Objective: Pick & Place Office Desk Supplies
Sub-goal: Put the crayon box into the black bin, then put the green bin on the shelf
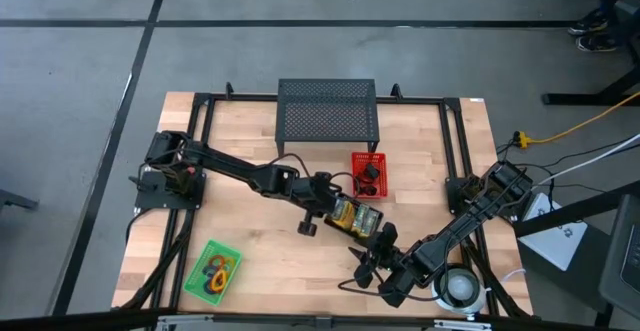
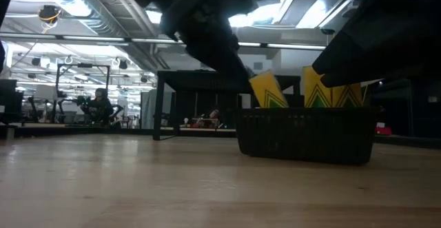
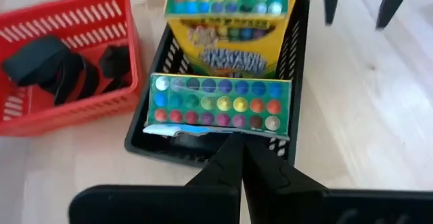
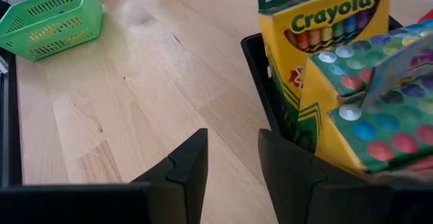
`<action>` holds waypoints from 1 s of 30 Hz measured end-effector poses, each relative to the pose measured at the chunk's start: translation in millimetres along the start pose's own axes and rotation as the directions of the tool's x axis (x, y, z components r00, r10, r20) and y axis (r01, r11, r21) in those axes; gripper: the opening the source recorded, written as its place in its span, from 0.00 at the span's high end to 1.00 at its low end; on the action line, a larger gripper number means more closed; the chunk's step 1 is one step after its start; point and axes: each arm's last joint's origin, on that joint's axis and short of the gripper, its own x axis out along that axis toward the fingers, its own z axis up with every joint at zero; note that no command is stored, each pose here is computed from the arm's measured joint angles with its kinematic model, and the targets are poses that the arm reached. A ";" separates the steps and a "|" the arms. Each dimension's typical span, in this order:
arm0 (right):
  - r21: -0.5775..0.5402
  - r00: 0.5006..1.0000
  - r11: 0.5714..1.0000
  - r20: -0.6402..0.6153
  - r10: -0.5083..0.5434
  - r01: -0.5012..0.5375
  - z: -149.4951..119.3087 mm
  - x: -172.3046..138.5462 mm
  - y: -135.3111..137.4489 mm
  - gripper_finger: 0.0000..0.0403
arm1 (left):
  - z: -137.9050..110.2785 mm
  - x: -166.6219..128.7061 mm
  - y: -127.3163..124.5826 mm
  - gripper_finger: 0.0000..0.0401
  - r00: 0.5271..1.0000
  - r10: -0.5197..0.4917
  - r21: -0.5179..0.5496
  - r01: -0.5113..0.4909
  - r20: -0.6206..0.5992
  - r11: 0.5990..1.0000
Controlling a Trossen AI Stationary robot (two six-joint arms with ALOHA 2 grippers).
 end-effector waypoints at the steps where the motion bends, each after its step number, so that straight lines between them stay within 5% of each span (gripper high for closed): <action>1: 0.000 1.000 1.000 0.000 0.000 0.000 0.0 0.0 0.0 0.67 | 0.9 0.0 0.4 0.99 1.000 0.001 0.000 -0.001 0.010 1.000; 21: -0.004 1.000 1.000 0.018 -0.006 0.006 0.6 0.1 -0.3 0.67 | 11.6 -1.0 5.2 1.00 0.990 -0.047 0.032 0.043 0.135 0.999; 30: -0.004 1.000 1.000 0.006 -0.002 0.002 0.3 0.1 -0.1 0.67 | 21.2 -25.8 9.9 1.00 0.984 0.051 0.097 -0.068 0.171 0.993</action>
